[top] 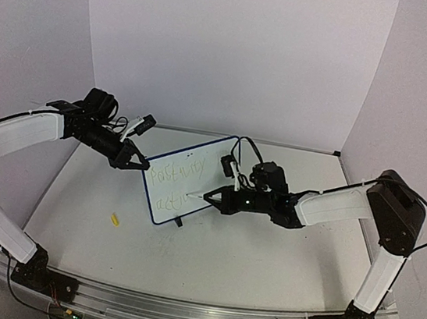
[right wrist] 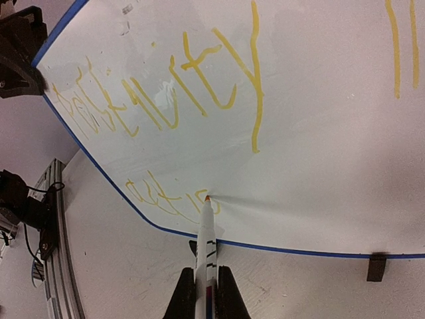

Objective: Write a sentence on the whiteboard

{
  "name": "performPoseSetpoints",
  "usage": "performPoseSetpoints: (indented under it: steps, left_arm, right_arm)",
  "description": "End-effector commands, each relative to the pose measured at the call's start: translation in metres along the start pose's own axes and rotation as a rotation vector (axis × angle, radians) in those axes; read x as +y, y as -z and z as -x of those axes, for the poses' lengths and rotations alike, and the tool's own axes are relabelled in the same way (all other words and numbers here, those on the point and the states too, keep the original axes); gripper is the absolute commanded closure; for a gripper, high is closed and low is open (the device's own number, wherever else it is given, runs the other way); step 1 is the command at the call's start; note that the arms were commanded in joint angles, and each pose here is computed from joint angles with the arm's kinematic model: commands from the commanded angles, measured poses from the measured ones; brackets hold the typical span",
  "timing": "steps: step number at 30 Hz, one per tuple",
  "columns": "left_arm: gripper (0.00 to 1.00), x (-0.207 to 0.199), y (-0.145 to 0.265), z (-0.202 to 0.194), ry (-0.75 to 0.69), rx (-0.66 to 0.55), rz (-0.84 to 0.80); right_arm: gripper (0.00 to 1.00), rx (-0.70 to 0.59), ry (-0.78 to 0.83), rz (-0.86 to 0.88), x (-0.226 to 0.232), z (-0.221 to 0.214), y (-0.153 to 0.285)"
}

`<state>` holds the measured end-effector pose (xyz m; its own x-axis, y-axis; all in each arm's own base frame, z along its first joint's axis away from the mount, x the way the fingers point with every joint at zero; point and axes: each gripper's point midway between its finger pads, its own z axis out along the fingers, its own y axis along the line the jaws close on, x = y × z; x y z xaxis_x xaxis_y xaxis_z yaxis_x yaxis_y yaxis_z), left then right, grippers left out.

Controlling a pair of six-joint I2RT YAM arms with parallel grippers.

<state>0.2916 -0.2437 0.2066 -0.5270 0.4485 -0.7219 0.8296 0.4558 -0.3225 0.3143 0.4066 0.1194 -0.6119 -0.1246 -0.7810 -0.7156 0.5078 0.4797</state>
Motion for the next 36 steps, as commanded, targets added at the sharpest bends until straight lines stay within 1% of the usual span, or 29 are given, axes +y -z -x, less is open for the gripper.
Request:
performPoseSetpoints:
  steps: [1,9,18,36]
  left_arm:
    - [1.0,-0.004,-0.007,-0.005,0.016,0.039,-0.023]
    - [1.0,-0.005,-0.007,-0.005,0.016,0.041,-0.022]
    - [1.0,-0.005,-0.006,-0.005,0.014,0.04,-0.021]
    - [1.0,-0.005,-0.007,-0.005,0.016,0.041,-0.024]
  right_arm:
    - [1.0,-0.114,0.071,0.06,0.028,0.043,0.016]
    - [1.0,-0.125,0.074,0.085,0.036,0.046,0.025]
    - [1.0,-0.071,0.036,0.027,0.015,0.021,0.016]
    - [1.0,-0.076,0.016,-0.02,-0.003,0.026,0.006]
